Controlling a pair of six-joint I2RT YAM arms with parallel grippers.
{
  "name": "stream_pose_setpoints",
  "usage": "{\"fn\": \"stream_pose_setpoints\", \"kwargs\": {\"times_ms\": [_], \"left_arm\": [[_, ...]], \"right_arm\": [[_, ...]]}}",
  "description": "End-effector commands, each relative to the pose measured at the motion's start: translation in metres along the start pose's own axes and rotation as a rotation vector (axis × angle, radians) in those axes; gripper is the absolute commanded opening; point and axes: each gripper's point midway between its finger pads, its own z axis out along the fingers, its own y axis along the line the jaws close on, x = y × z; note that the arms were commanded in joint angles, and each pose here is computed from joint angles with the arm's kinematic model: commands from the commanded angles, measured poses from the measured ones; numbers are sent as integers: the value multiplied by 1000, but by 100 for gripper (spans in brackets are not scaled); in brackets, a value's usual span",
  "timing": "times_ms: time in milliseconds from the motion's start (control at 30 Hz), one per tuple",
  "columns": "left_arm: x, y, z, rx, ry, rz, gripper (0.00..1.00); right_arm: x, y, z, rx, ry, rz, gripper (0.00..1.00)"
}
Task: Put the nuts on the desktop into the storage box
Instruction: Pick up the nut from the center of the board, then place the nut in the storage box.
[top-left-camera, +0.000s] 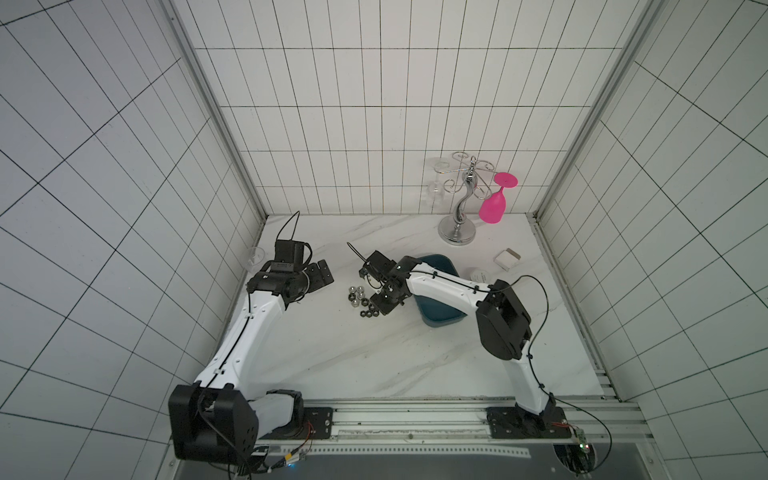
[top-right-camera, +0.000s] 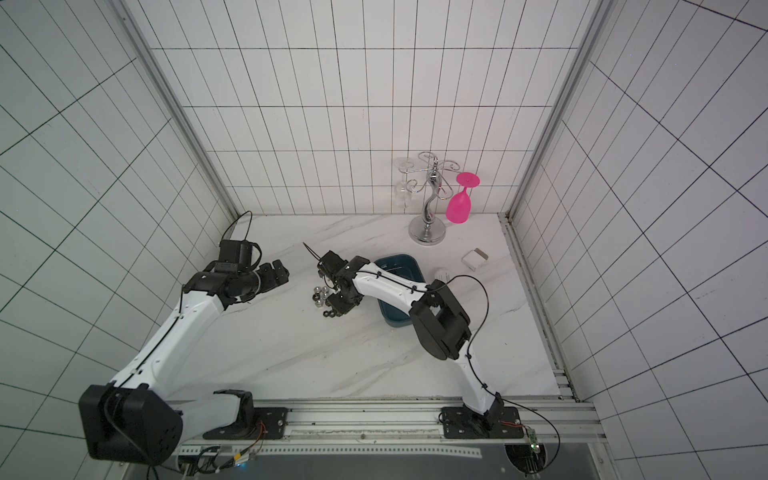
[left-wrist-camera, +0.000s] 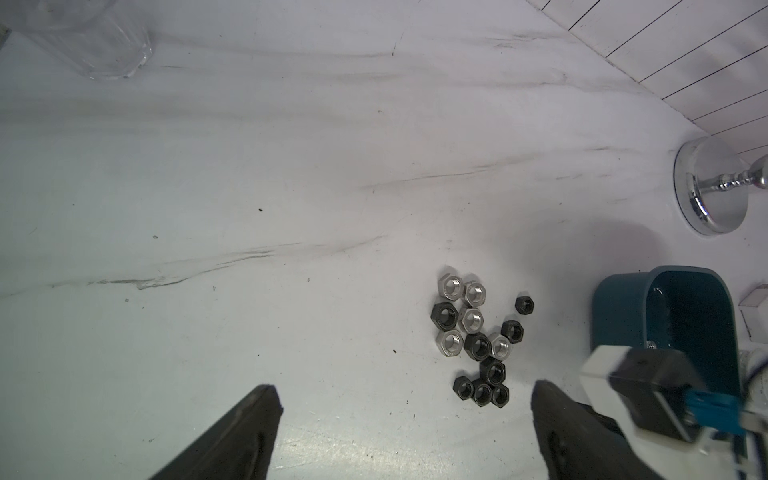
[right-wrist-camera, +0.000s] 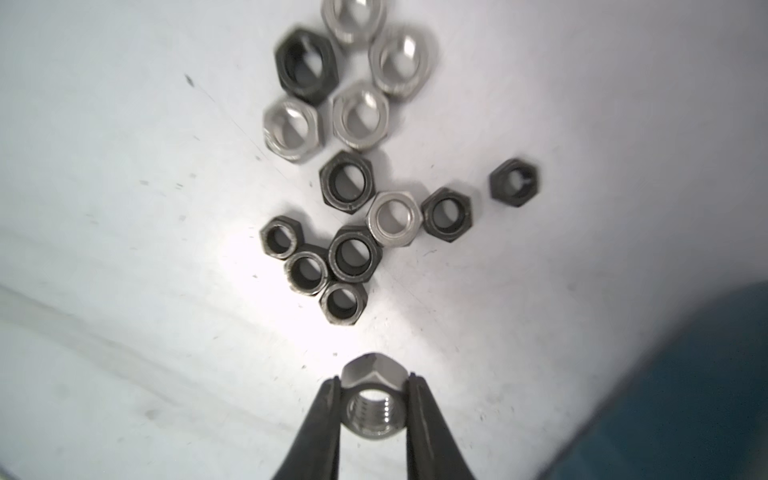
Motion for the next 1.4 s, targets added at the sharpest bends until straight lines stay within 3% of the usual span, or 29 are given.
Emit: {"fn": "stream_pose_setpoints", "kwargs": {"times_ms": [0,200,367,567,1067,1200,1367], "left_arm": [[-7,-11,-4,54,-19,11,98],[-7,-16,-3,82,-16,0,98],[-6,-20,-2,94,-15,3,98],[-4,-22,1,97,-9,-2,98],[-3,-16,-1,63,-13,17,98],[-3,-15,0,59,-13,19,98],[-2,-16,1,64,-8,14,98]], "right_arm": [[-24,-29,-68,16,-169,119,22],[15,-100,-89,87,-154,315,23],[71,-141,-71,126,-40,443,23],[110,-152,-34,132,93,495,23],[110,-166,22,140,181,496,25],[106,-171,25,154,180,490,30],[96,-174,17,163,163,482,43]]}}
